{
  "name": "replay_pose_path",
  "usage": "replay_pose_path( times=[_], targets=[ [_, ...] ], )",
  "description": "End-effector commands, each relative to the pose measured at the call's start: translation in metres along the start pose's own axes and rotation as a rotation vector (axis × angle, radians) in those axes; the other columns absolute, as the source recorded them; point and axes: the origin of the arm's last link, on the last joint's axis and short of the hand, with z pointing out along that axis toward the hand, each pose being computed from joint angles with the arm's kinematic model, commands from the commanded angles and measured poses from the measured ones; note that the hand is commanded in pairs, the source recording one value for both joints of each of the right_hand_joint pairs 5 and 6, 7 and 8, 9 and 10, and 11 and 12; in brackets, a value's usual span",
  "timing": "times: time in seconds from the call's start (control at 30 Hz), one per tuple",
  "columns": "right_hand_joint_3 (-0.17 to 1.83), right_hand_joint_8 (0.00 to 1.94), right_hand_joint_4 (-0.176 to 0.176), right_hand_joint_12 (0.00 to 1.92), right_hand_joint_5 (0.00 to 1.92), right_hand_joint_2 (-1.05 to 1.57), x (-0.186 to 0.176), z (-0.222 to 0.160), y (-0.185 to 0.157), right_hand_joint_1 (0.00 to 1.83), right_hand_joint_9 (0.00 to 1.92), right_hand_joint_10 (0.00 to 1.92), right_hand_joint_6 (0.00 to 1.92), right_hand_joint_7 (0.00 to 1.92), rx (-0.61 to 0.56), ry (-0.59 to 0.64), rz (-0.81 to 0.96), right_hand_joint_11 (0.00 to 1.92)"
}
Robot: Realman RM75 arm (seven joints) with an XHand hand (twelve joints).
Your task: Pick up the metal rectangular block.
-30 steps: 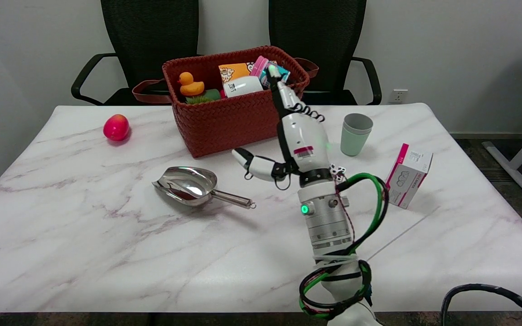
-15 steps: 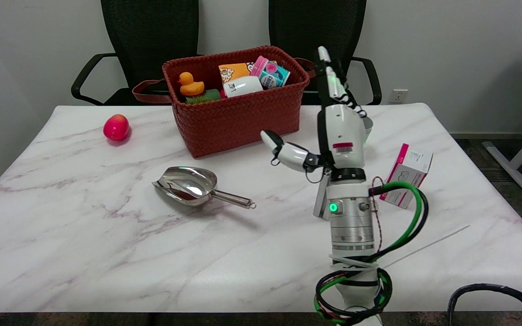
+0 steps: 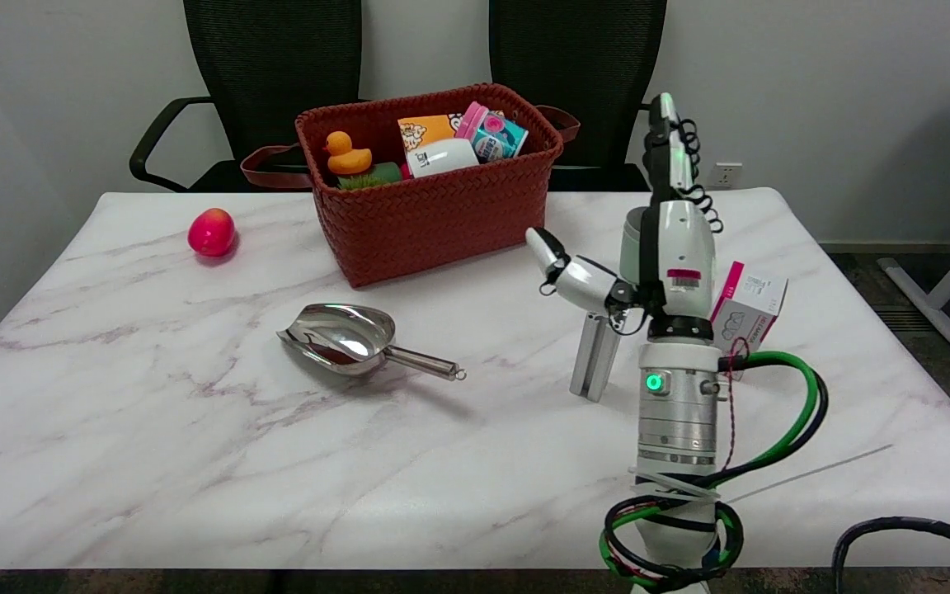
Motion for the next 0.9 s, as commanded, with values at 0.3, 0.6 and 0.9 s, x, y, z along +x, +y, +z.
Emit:
replay_pose_path(
  times=[0.3,0.6,0.9],
  targets=[
    [0.35,0.02,0.000,0.26,0.00,0.59,0.010,-0.010,0.072,1.08,0.16,0.16,0.00,0.02,-0.183,0.039,0.171,0.26],
    [0.34,0.01,0.000,0.25,0.00,0.59,0.008,-0.016,0.090,1.07,0.15,0.15,0.00,0.01,-0.252,0.035,0.177,0.25],
    [0.25,0.00,0.000,0.18,0.00,0.51,0.004,-0.019,0.101,1.07,0.03,0.03,0.00,0.00,-0.308,0.018,0.226,0.18]
  ],
)
